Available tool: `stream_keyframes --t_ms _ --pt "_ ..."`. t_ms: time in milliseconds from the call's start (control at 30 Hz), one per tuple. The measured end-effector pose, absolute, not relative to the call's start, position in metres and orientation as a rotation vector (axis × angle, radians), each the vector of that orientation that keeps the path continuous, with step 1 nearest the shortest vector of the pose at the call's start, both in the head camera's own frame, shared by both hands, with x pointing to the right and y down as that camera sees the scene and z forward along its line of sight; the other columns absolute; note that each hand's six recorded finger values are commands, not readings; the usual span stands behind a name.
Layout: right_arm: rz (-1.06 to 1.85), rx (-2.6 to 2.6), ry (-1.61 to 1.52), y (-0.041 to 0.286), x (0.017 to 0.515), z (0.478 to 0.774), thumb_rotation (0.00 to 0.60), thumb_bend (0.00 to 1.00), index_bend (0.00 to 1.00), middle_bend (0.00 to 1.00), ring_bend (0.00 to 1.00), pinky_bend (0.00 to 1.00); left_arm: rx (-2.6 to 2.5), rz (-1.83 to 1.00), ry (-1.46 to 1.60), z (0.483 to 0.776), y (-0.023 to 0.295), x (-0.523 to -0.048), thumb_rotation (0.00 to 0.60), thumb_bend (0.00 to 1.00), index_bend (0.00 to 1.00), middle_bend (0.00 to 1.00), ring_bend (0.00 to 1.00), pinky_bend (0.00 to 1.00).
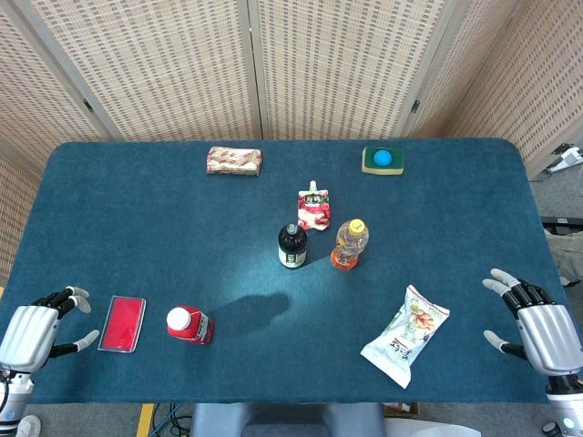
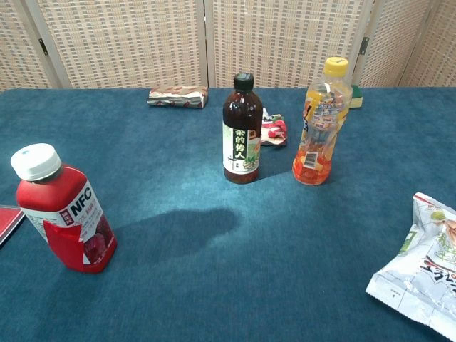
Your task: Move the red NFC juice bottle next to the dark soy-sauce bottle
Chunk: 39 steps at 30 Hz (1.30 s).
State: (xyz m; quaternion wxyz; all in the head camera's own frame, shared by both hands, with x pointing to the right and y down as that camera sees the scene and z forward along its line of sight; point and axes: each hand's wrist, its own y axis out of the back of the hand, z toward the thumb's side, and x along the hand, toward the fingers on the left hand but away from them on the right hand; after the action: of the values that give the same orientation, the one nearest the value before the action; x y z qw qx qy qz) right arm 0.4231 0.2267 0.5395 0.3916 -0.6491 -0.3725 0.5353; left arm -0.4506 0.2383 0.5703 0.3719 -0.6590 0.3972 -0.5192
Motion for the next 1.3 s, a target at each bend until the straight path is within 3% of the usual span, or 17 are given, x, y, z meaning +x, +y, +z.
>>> stream_keyframes --t_ms 333,467,767,967,1300 --pt "1.348 -1.643 -0.951 0.227 0.422 0.537 0.6 0.05 0.26 0.21 0.22 0.32 -1.773 -1.264 1.085 0.568 0.24 -0.445 0.6 0.1 0.44 0.39 0.44 0.57" --pt "1.345 -1.653 -0.949 0.229 0.422 0.537 0.6 0.05 0.26 0.21 0.22 0.32 -1.857 -1.242 1.096 0.57 0.243 -0.438 0.6 0.1 0.36 0.32 0.37 0.57" --pt "1.307 -1.641 -0.972 0.229 0.422 0.525 0.6 0.05 0.26 0.21 0.22 0.32 -2.091 -1.178 1.111 0.576 0.249 -0.413 0.6 0.1 0.22 0.13 0.17 0.4" --pt "1.285 -1.626 -1.01 0.23 0.426 0.513 0.6 0.05 0.26 0.21 0.22 0.32 -2.24 -1.113 1.072 0.58 0.251 -0.383 0.6 0.1 0.17 0.08 0.11 0.31" --pt "1.275 -1.624 -1.034 0.23 0.431 0.506 0.6 0.05 0.26 0.21 0.22 0.32 -2.417 -1.084 1.067 0.602 0.251 -0.348 0.6 0.1 0.1 0.02 0.04 0.25"
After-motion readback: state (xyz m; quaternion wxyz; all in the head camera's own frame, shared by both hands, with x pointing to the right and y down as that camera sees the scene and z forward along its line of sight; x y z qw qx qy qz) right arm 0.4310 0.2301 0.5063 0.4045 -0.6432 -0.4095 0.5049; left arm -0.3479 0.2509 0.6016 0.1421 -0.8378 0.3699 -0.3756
